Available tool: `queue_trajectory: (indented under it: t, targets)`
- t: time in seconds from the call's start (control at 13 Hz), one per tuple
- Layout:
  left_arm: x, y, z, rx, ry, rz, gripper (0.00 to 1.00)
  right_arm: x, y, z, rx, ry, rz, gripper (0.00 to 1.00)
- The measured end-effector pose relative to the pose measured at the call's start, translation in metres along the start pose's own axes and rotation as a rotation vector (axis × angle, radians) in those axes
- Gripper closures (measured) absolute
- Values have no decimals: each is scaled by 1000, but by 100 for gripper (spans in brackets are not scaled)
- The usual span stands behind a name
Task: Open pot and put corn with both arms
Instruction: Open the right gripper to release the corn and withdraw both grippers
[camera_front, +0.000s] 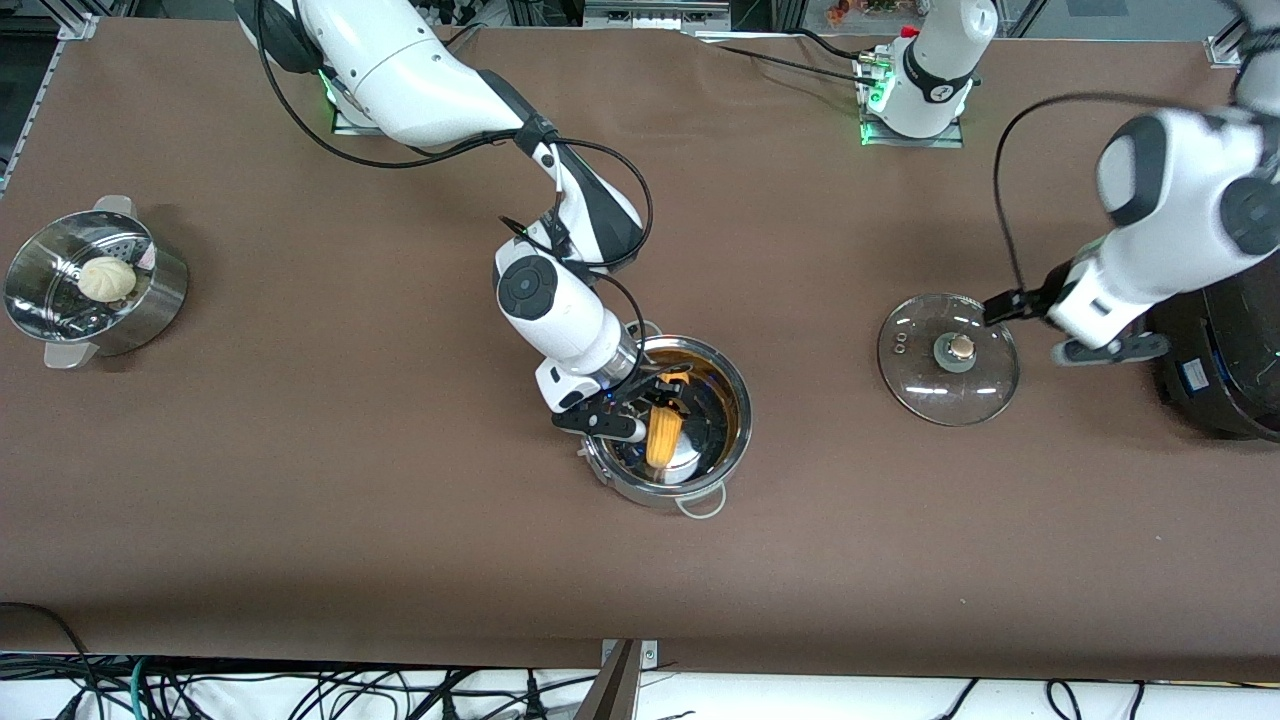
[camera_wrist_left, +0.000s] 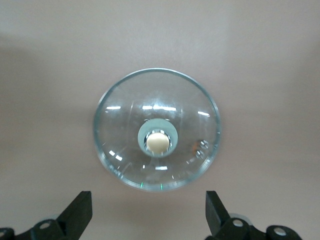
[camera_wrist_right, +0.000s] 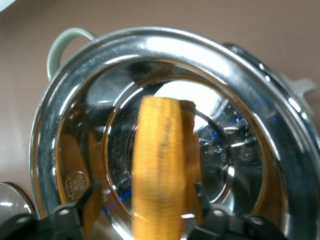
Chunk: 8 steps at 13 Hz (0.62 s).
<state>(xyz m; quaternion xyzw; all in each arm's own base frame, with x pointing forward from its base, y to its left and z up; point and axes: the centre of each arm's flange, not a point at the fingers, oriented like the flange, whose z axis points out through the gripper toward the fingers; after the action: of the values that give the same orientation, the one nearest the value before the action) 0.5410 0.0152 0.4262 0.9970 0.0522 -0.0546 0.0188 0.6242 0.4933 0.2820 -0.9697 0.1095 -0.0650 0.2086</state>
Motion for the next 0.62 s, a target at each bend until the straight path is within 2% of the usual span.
queue_trajectory:
  t: [0.08,0.15,0.38,0.62]
  targets:
    - [-10,1,-38,-4,6,3,0,1,-2,-3,-7,2,-10,2]
    - [-19,2,-73,-6,-2,6,0,1,-2,-7,-30,-10,-19,0]
    - [-31,4,-146,-8,5,13,0,14,0,-47,-133,-51,-34,0]
    - [-30,3,-153,-8,-2,11,0,39,8,-122,-213,-41,-14,0]
